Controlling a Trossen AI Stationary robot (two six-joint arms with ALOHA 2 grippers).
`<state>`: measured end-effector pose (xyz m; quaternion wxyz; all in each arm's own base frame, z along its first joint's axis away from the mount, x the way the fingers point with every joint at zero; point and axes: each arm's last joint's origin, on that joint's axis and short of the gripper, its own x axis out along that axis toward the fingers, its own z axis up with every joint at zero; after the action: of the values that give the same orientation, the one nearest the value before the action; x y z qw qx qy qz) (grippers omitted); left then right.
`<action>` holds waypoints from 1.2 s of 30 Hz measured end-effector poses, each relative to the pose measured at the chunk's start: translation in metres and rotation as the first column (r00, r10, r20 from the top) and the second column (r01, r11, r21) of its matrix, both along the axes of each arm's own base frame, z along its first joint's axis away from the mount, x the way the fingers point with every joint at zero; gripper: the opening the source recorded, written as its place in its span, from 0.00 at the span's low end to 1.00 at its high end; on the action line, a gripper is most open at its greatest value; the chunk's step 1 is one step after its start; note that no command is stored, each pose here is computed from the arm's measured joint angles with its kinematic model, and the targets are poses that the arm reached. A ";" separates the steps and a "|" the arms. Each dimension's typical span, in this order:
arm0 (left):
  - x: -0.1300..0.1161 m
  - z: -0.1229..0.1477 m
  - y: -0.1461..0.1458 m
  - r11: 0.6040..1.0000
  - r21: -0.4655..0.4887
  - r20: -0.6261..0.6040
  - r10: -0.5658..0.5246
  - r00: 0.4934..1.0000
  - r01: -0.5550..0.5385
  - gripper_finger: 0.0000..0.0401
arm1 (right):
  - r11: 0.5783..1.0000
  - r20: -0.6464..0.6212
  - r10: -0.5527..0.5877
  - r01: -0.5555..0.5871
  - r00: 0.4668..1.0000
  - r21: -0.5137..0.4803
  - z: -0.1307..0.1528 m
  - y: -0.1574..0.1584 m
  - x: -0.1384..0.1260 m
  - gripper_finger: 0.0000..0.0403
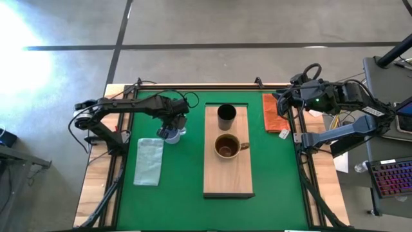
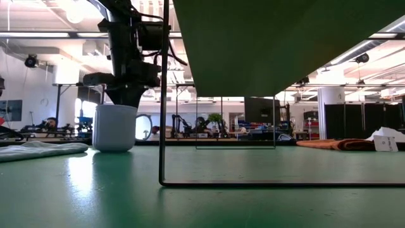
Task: Stack small to large cups/mugs on shelf
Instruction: Put the blue cup on the shelf aligned with the green cup
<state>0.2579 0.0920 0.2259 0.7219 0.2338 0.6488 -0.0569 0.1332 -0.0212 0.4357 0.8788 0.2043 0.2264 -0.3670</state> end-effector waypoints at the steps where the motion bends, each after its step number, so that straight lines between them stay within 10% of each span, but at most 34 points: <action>1: 0.000 0.002 0.001 0.999 0.032 -0.001 0.018 1.000 -0.018 0.26 | 1.000 0.000 0.000 0.000 1.000 0.000 0.000 0.000 0.000 0.27; 6: -0.002 0.023 0.005 0.959 0.160 0.085 0.222 0.971 -0.233 0.34 | 1.000 0.000 0.000 0.000 1.000 0.000 0.000 0.000 0.000 0.27; 11: -0.011 0.048 0.000 0.876 -0.024 0.238 0.474 0.848 -0.483 0.37 | 1.000 0.000 0.000 0.000 1.000 0.000 0.000 0.000 0.000 0.27; 13: -0.015 0.053 -0.003 0.752 -0.149 0.266 0.656 0.707 -0.642 0.38 | 1.000 0.000 0.000 0.000 1.000 0.000 0.000 0.000 0.000 0.27; 18: -0.030 0.050 -0.007 0.276 -0.337 0.157 0.959 0.235 -0.900 0.38 | 1.000 0.000 -0.001 0.001 1.000 -0.001 0.000 0.000 0.000 0.27; 23: -0.032 0.037 -0.006 0.104 -0.341 0.114 0.991 0.069 -0.934 0.38 | 1.000 -0.001 -0.007 0.007 1.000 -0.008 0.000 0.000 0.000 0.27; 28: -0.038 0.026 -0.008 -0.010 -0.321 0.087 0.995 -0.041 -0.947 0.38 | 1.000 -0.002 -0.007 0.007 1.000 -0.008 0.000 0.000 0.000 0.27; 36: -0.043 0.010 -0.010 -0.070 -0.300 0.062 0.994 -0.093 -0.952 0.38 | 1.000 -0.004 -0.004 0.004 1.000 -0.007 0.000 0.000 0.000 0.27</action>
<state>0.2152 0.0824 0.2357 0.6289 -0.3654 0.5036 0.4663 0.1333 -0.0213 0.4355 0.8784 0.2010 0.2264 -0.3698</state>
